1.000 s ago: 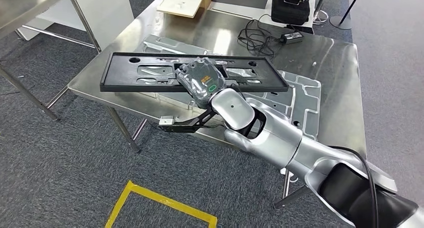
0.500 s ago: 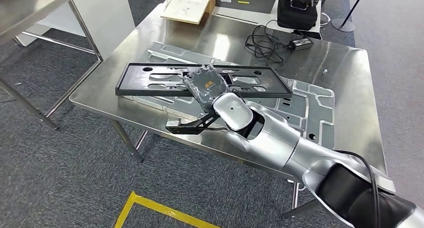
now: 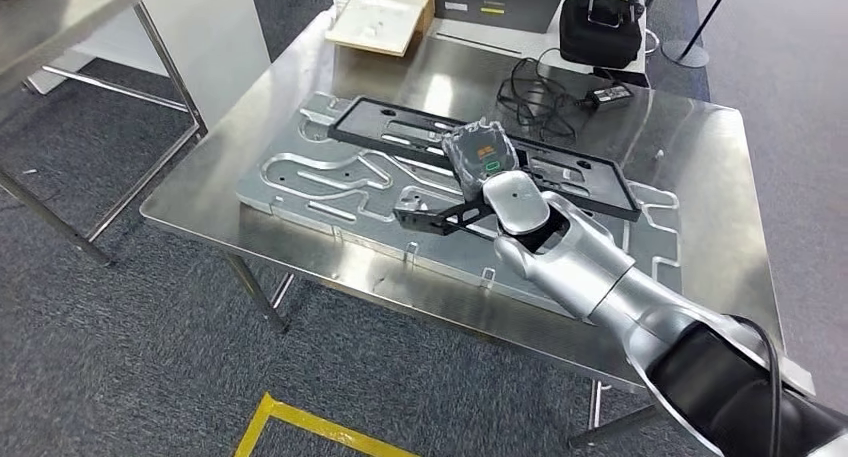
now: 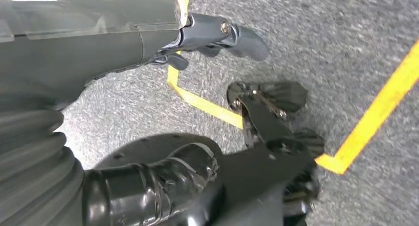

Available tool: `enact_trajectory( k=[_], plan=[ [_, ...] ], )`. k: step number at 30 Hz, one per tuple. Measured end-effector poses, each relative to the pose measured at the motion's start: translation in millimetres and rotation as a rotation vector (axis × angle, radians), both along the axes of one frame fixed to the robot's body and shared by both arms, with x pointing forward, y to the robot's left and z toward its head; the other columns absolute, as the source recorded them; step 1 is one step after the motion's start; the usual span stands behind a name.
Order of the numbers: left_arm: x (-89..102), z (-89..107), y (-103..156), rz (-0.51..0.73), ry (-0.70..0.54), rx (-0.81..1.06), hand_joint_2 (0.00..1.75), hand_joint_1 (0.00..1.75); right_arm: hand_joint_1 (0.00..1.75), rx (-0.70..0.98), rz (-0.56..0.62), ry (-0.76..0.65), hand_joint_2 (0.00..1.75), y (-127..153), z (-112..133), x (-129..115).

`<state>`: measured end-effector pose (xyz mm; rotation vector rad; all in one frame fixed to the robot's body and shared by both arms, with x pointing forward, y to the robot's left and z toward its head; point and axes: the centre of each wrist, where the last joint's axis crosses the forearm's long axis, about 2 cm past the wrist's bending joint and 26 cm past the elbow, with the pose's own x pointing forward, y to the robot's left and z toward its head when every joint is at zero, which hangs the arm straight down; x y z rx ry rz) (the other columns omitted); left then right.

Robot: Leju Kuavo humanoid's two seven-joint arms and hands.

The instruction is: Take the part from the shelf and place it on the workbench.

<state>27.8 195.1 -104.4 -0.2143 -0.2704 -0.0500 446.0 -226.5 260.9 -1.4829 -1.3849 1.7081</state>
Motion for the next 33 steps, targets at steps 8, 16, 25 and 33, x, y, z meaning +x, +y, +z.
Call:
enact_trajectory(
  k=[8,16,25,33],
  plan=[
    [-0.5,-0.7,4,0.006,0.003,0.007,1.75,0.0,1.75,0.011,-0.058,0.038,1.75,-10,-19,-1],
    [-1.7,-1.3,6,0.009,0.01,0.014,1.75,0.0,1.75,0.017,-0.064,0.061,1.75,-11,-26,-2],
    [0.2,-1.1,6,0.01,0.007,0.011,1.75,0.0,1.75,0.002,-0.066,0.085,1.75,-15,-34,-3],
    [2.0,-0.9,6,0.014,0.004,0.01,1.75,0.0,1.75,-0.001,-0.062,0.095,1.75,-17,-36,-2]
  ],
)
